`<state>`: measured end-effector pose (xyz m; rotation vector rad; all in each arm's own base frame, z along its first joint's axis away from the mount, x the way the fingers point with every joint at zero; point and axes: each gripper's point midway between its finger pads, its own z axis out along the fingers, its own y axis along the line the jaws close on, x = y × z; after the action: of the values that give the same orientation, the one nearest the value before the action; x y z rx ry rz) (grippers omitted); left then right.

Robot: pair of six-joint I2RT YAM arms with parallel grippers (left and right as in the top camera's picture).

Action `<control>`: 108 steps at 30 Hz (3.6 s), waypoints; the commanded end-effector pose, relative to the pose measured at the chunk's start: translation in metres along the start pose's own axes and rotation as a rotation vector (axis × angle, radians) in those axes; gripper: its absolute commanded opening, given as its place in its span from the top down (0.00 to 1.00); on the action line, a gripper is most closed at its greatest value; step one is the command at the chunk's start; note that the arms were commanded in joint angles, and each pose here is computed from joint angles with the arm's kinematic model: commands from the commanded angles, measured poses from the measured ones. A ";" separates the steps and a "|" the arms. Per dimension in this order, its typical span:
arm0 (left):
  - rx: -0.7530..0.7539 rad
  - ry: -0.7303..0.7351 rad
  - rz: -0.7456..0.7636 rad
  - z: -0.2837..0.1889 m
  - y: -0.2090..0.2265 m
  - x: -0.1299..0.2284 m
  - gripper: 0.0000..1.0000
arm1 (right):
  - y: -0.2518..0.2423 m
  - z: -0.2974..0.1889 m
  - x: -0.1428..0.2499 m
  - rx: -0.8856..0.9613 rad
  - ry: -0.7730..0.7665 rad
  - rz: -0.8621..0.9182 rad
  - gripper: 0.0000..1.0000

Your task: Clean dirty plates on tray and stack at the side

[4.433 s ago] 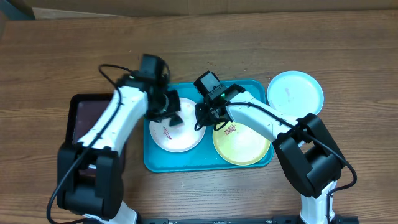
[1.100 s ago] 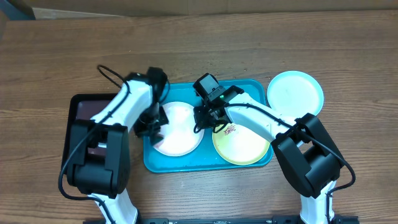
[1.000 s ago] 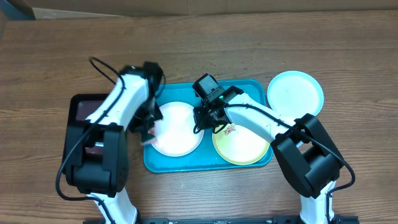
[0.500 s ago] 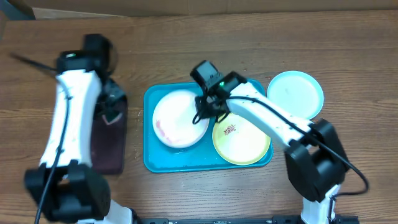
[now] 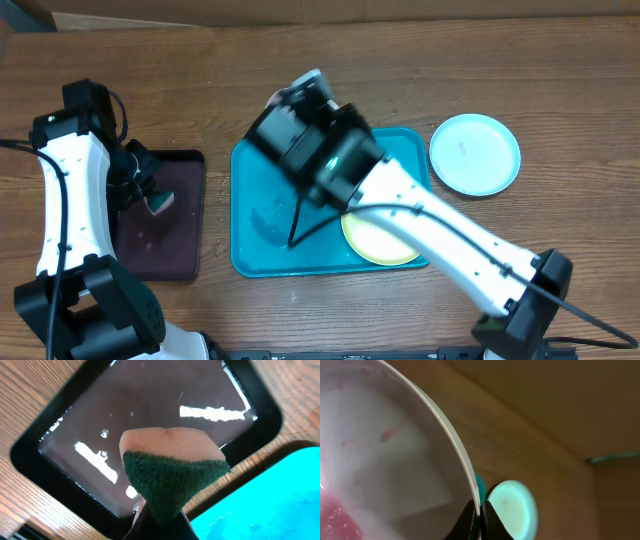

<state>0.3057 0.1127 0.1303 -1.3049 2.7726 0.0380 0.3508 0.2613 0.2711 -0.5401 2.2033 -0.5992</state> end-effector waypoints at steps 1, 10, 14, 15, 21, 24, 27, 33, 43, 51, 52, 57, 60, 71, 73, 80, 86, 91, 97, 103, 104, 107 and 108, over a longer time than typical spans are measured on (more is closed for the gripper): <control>0.020 0.037 0.023 0.010 0.000 0.005 0.96 | -0.036 -0.040 -0.025 0.251 -0.147 -0.101 0.96; 0.012 0.050 0.024 0.020 0.002 0.010 0.96 | -0.023 -0.093 -0.036 0.366 -0.289 -0.168 0.96; 0.011 0.047 0.031 0.022 0.002 0.009 0.96 | -0.021 -0.099 -0.036 0.371 -0.303 -0.172 0.96; 0.010 0.047 0.031 0.022 0.003 0.009 0.96 | -0.021 -0.099 -0.036 0.370 -0.303 -0.171 0.96; 0.011 0.038 0.031 0.025 0.002 0.008 0.96 | -0.007 -0.093 -0.036 0.272 -0.300 -0.098 0.96; 0.012 0.036 0.031 0.025 0.002 0.007 0.96 | 0.008 -0.088 -0.032 0.158 -0.290 0.049 0.96; 0.011 0.036 0.039 0.025 0.002 0.007 0.96 | 0.026 -0.079 -0.026 0.030 -0.241 0.165 0.96; 0.004 0.037 0.039 0.025 0.004 0.008 0.96 | 0.023 -0.058 -0.018 -0.007 -0.170 0.285 0.96; 0.003 0.036 0.039 0.025 0.004 0.007 0.96 | -0.007 -0.020 0.009 0.035 -0.005 0.297 0.96; 0.006 0.032 0.050 0.025 0.003 0.007 0.96 | -0.025 0.001 0.025 0.057 0.090 0.411 0.96; 0.006 0.033 0.050 0.025 0.003 0.007 0.96 | -0.021 0.003 0.025 0.031 0.104 0.437 0.96; 0.006 0.032 0.057 0.025 0.003 0.007 0.96 | -0.024 0.012 0.042 0.008 0.208 0.509 0.96; 0.005 0.033 0.058 0.025 0.003 0.007 0.96 | -0.035 0.027 0.051 0.021 0.275 0.684 0.96; 0.012 0.022 0.057 0.025 0.001 0.004 0.96 | -0.137 0.110 0.135 0.079 0.673 1.065 0.96; 0.015 0.019 0.056 0.025 0.001 0.003 0.96 | -0.153 0.123 0.155 0.064 0.739 1.140 0.96; 0.021 0.014 0.057 0.025 -0.001 0.002 0.96 | -0.162 0.160 0.199 -0.155 0.846 1.180 0.96; 0.021 0.014 0.054 0.025 0.000 0.002 0.96 | -0.171 0.171 0.255 -0.089 0.959 1.261 0.96; 0.021 0.015 0.055 0.025 0.000 0.002 0.96 | -0.158 0.179 0.283 -0.107 1.008 1.244 0.96; 0.020 0.015 0.057 0.025 -0.001 0.002 0.96 | -0.136 0.182 0.293 -0.161 1.036 1.236 0.60; 0.019 0.018 0.057 0.025 0.000 0.003 0.96 | -0.119 0.178 0.277 -0.329 1.010 1.160 0.36; 0.019 0.018 0.057 0.025 0.000 0.003 0.95 | -0.113 0.177 0.272 -0.381 1.000 1.139 0.32; 0.020 0.017 0.057 0.025 -0.001 0.003 0.96 | -0.086 0.167 0.242 -0.641 0.915 1.007 0.22; 0.020 0.016 0.057 0.025 -0.001 0.003 0.96 | -0.077 0.162 0.233 -0.710 0.886 0.955 0.20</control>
<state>0.3075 0.1120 0.1085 -1.2435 2.7944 0.0066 0.3442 -0.0133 0.0734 0.9981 3.0389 0.3164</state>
